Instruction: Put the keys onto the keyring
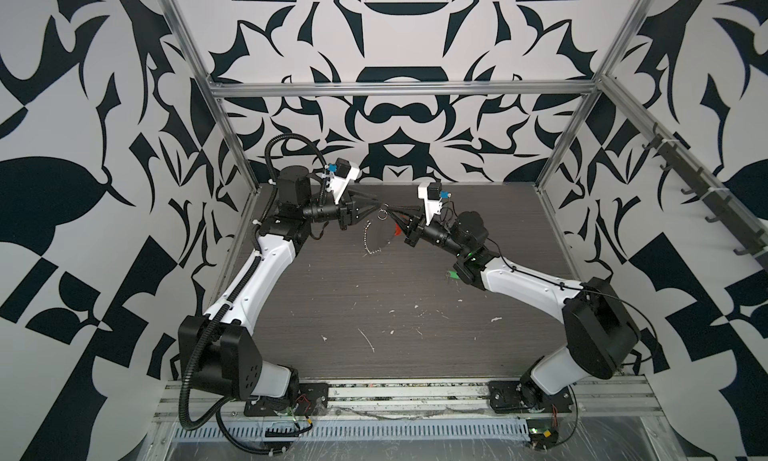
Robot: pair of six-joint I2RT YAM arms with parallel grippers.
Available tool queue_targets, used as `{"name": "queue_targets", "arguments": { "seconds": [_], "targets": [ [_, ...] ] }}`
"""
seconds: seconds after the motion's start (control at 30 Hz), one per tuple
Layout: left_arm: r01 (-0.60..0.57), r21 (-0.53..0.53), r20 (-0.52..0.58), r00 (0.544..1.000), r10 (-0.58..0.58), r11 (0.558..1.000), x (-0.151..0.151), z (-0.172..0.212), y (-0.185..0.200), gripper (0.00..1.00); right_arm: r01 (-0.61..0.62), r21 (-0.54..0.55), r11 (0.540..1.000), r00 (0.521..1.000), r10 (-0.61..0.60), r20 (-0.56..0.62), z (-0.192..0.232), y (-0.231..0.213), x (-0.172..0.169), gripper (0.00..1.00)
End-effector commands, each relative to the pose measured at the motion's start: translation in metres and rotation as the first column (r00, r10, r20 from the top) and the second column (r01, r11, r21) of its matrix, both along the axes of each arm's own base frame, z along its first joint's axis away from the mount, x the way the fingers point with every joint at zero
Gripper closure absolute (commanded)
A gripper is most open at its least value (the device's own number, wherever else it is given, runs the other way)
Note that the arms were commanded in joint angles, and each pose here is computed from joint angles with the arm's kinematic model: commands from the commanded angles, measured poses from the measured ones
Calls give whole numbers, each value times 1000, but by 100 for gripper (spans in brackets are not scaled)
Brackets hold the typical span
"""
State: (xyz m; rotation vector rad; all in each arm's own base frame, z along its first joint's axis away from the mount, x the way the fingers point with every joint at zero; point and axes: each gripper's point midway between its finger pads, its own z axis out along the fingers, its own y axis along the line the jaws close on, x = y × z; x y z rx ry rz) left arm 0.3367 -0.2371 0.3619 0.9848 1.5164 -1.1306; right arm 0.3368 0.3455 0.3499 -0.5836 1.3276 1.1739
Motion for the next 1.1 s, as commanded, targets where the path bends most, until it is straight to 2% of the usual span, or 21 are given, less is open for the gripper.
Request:
{"name": "queue_targets", "arguments": {
  "seconds": [0.0,0.3,0.83,1.07],
  "targets": [
    [27,-11,-37,999,-27,1000,-1,1,-1,71,-34,161,986,990,12,138,68,-11,-13,100],
    [36,-30,-49,998,-37,999,-1,4,-2,74,-49,202,978,991,23,130,74,-8,-9,100],
    [44,-43,-27,999,-46,998,-2,15,-2,80,-85,196,977,992,64,111,67,-3,-10,100],
    [47,-44,-22,999,-48,998,-3,17,-2,78,-112,183,977,990,94,102,63,1,-12,100]
  ]
}}
